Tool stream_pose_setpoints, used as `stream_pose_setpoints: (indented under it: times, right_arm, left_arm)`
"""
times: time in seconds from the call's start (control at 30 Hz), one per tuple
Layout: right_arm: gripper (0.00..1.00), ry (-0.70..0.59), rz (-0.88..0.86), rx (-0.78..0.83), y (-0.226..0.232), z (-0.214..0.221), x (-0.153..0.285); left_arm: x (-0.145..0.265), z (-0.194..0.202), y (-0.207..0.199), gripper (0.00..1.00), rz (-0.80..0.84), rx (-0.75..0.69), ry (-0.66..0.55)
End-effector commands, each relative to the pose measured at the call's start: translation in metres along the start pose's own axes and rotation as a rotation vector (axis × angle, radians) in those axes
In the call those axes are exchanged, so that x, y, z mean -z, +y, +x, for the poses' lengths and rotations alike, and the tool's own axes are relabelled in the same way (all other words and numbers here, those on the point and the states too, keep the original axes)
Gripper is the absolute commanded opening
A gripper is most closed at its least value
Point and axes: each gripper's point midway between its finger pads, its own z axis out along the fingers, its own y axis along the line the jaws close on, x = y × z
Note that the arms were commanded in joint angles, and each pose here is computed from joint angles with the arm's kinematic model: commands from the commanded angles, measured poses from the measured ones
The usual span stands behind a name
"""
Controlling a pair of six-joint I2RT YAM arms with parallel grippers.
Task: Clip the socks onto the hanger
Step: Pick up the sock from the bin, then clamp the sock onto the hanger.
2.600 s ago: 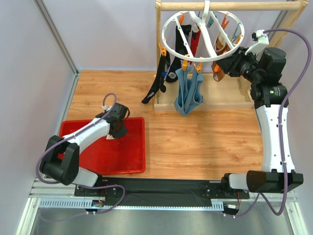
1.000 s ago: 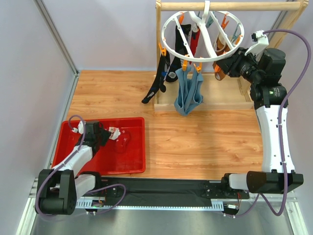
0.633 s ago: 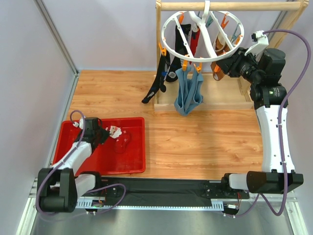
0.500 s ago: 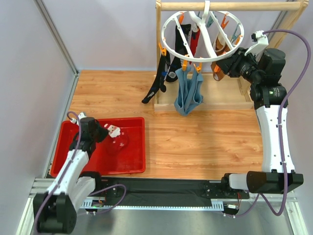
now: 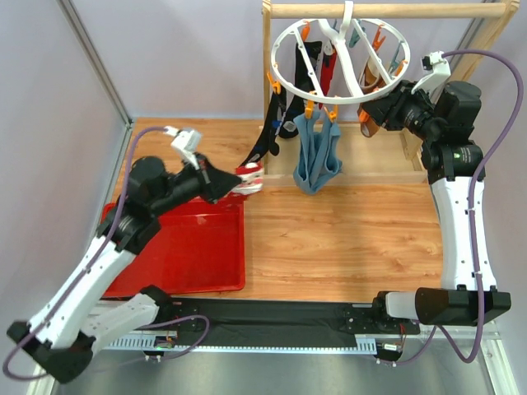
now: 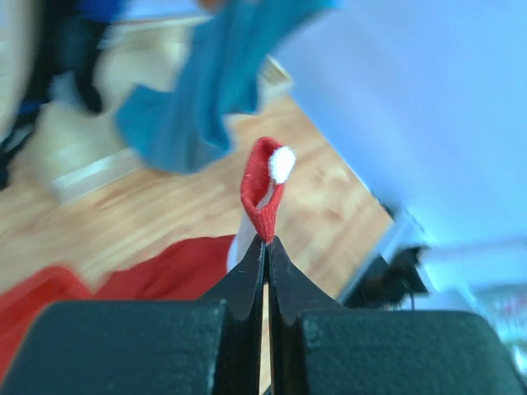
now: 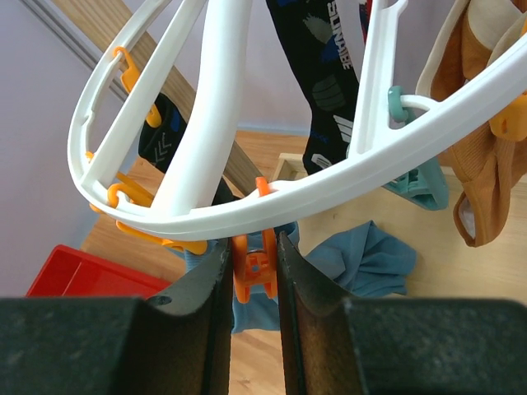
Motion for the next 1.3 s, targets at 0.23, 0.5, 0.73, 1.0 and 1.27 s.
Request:
stream_pose_setpoints:
  times: [0.23, 0.5, 0.73, 1.0, 1.27]
  right_arm:
    - [0.00, -0.004, -0.129, -0.051, 0.038, -0.011, 0.017]
    - [0.00, -0.036, -0.251, -0.086, 0.066, -0.022, 0.028]
    - [0.00, -0.022, -0.281, -0.095, 0.069, -0.017, 0.028]
    - [0.00, -0.013, -0.306, -0.097, 0.072, -0.012, 0.030]
    - [0.00, -0.020, -0.320, -0.089, 0.077, -0.014, 0.035]
  left_arm:
    - [-0.090, -0.050, -0.130, 0.00, 0.534, -0.219, 0.113]
    - [-0.155, -0.042, -0.145, 0.00, 0.658, -0.149, 0.147]
    - [-0.192, -0.036, -0.149, 0.00, 0.690, -0.090, 0.171]
    - [-0.211, -0.047, -0.150, 0.00, 0.672, -0.048, 0.147]
    - [-0.218, -0.048, -0.149, 0.00, 0.657, -0.039, 0.150]
